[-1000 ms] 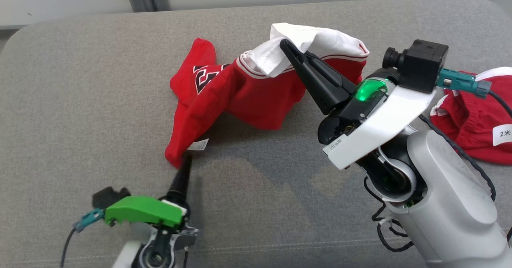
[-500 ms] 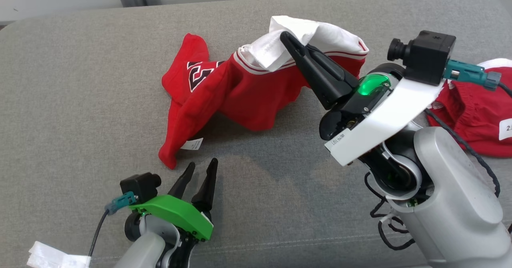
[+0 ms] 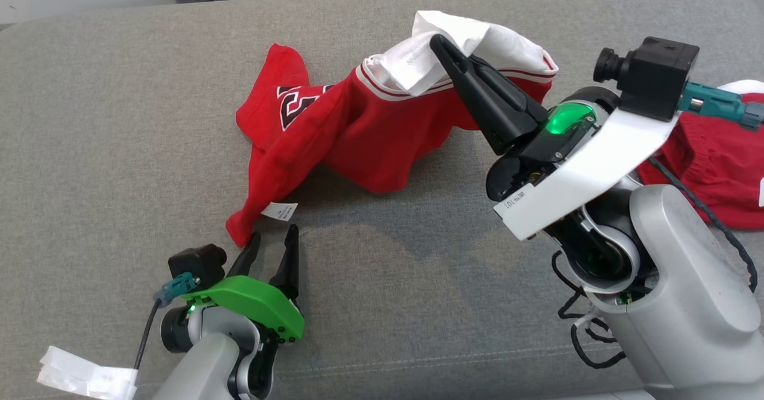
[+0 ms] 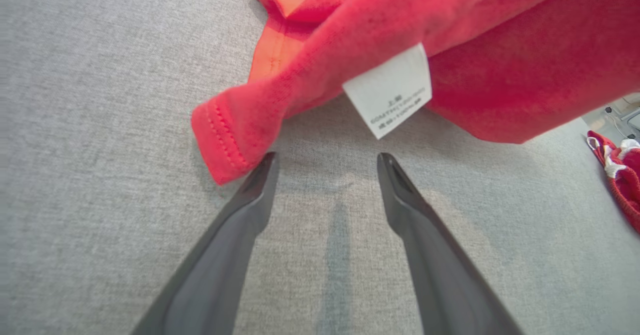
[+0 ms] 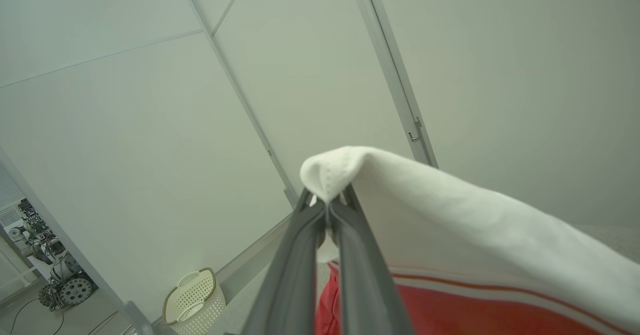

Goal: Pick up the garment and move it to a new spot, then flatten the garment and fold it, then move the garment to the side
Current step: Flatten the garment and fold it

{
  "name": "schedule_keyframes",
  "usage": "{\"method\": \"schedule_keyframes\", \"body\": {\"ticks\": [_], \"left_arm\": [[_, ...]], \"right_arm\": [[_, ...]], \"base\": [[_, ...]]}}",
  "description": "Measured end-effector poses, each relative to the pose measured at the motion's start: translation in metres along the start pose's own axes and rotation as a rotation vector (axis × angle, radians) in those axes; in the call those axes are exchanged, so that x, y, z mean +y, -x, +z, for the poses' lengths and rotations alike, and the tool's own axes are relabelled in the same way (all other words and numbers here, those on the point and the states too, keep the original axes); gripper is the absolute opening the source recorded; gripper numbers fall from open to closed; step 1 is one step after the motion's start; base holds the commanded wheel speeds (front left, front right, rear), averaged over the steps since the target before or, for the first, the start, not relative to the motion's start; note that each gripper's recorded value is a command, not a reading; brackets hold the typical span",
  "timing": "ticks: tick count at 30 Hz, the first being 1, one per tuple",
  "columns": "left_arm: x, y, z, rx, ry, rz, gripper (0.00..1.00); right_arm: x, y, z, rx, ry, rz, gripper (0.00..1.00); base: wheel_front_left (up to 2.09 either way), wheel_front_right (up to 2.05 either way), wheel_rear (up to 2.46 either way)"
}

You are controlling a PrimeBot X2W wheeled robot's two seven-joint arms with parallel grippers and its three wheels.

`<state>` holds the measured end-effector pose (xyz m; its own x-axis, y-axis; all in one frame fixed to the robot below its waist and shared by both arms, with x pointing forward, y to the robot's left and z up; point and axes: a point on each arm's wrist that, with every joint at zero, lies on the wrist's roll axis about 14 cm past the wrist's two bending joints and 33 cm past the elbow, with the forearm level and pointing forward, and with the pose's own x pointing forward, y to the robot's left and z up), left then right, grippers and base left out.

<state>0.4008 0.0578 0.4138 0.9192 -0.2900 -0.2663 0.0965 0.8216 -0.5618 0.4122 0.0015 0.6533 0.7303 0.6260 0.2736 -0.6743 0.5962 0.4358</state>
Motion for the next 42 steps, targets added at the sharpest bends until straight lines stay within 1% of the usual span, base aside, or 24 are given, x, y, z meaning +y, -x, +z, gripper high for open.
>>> {"method": "schedule_keyframes", "body": {"ticks": [8,12,13,15,17,27,32,36,39,41,42], "left_arm": [[0.009,-0.008,0.039,-0.115,-0.014,0.037,1.00],[0.016,-0.009,0.056,-0.174,0.065,0.074,1.00],[0.019,-0.008,0.057,-0.184,0.114,0.087,1.00],[0.022,-0.005,0.055,-0.185,0.182,0.091,1.00],[0.024,-0.002,0.048,-0.174,0.200,0.094,1.00],[0.021,0.004,0.038,-0.150,0.176,0.066,1.00],[0.016,0.005,0.029,-0.124,0.133,0.041,1.00],[0.018,0.004,0.026,-0.115,0.114,0.040,1.00],[0.019,0.004,0.023,-0.105,0.078,0.039,1.00],[0.024,0.004,0.024,-0.111,0.098,0.054,1.00],[0.030,0.004,0.028,-0.127,0.142,0.073,1.00]], "right_arm": [[0.000,-0.001,0.000,0.001,0.000,0.002,0.00],[-0.001,-0.001,0.000,0.002,0.000,0.004,0.00],[-0.001,-0.001,0.000,0.001,0.000,0.004,0.00],[0.000,-0.001,0.000,0.002,0.001,0.005,0.00],[0.000,-0.002,0.000,0.002,-0.001,0.005,0.00],[0.001,-0.001,-0.001,0.004,-0.007,0.004,0.00],[-0.001,0.001,-0.006,0.015,-0.016,-0.003,0.00],[-0.002,0.001,-0.007,0.019,-0.018,-0.004,0.00],[-0.003,0.001,-0.007,0.021,-0.019,-0.006,0.00],[-0.003,0.001,-0.007,0.022,-0.018,-0.008,0.00],[-0.004,0.001,-0.007,0.022,-0.018,-0.008,0.00]], "base": [[0.00,0.00,0.00],[0.00,0.00,0.00],[0.00,0.00,0.00],[0.00,0.00,0.00],[0.00,0.00,0.00],[0.00,0.00,0.00],[0.00,0.00,0.00],[0.00,0.00,0.00],[0.00,0.00,0.00],[0.00,0.00,0.00],[0.00,0.00,0.00]]}}
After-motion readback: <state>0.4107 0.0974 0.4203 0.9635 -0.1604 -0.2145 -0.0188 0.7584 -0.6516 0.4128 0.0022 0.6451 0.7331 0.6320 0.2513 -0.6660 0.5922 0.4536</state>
